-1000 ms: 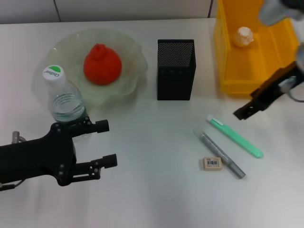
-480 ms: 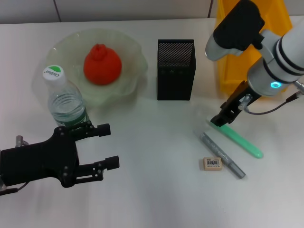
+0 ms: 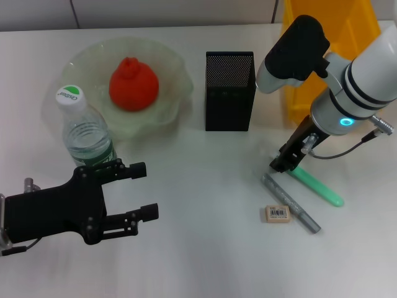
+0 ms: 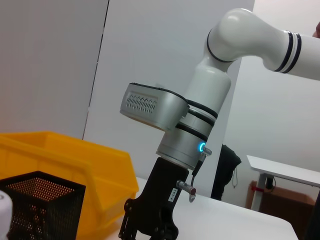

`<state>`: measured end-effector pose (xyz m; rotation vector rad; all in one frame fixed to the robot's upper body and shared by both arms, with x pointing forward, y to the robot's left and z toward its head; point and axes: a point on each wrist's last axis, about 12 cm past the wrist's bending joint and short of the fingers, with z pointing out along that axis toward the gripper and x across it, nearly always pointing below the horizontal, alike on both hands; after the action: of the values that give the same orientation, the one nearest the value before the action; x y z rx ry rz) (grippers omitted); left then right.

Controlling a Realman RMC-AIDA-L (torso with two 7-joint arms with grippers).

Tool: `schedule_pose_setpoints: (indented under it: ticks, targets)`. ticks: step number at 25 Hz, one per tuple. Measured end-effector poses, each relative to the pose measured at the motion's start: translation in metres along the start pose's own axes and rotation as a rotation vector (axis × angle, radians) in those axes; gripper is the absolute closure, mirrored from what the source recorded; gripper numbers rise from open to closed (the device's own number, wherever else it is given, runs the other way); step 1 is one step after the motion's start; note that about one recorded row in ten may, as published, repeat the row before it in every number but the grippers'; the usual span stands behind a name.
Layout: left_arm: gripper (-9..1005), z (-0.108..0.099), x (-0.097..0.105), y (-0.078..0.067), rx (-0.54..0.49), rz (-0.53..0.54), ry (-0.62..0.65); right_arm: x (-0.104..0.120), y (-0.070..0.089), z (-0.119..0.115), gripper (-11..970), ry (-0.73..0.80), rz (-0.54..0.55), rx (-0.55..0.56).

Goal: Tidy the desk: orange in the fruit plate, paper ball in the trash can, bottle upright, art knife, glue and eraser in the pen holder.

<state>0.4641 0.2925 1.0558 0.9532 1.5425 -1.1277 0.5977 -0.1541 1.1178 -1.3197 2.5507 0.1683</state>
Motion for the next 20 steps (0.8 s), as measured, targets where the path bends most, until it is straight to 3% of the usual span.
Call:
schedule_pose_setpoints:
  ticks: [4, 9, 13, 16, 17, 18, 19, 20]
  targets:
    - [221, 0.0, 0.0, 0.0, -0.002, -0.001, 0.002, -0.001, 0.0, -0.001, 562, -0.004, -0.003, 0.002]
    - [220, 0.0, 0.001, -0.001, -0.005, -0.003, 0.0, -0.001, 0.002, -0.008, 728, -0.018, -0.009, 0.0]
    - [220, -0.001, 0.002, -0.001, -0.012, -0.007, -0.002, -0.001, -0.006, -0.042, 771, -0.108, 0.027, -0.001]
    - [220, -0.002, 0.003, -0.002, -0.011, -0.009, -0.003, 0.002, -0.021, -0.088, 792, -0.313, 0.1, -0.022]
    - [220, -0.002, 0.003, -0.002, -0.011, -0.009, -0.003, 0.007, -0.033, -0.114, 792, -0.5, 0.156, -0.08]
    - [220, -0.002, 0.003, -0.002, -0.011, -0.009, -0.003, 0.01, -0.039, -0.125, 787, -0.606, 0.179, -0.118]
    - [221, -0.002, 0.003, -0.002, -0.011, -0.01, -0.002, 0.01, -0.039, -0.125, 781, -0.606, 0.179, -0.118]
    - [221, -0.001, 0.003, -0.002, -0.01, -0.01, -0.002, 0.018, -0.051, -0.138, 776, -0.826, 0.216, -0.213]
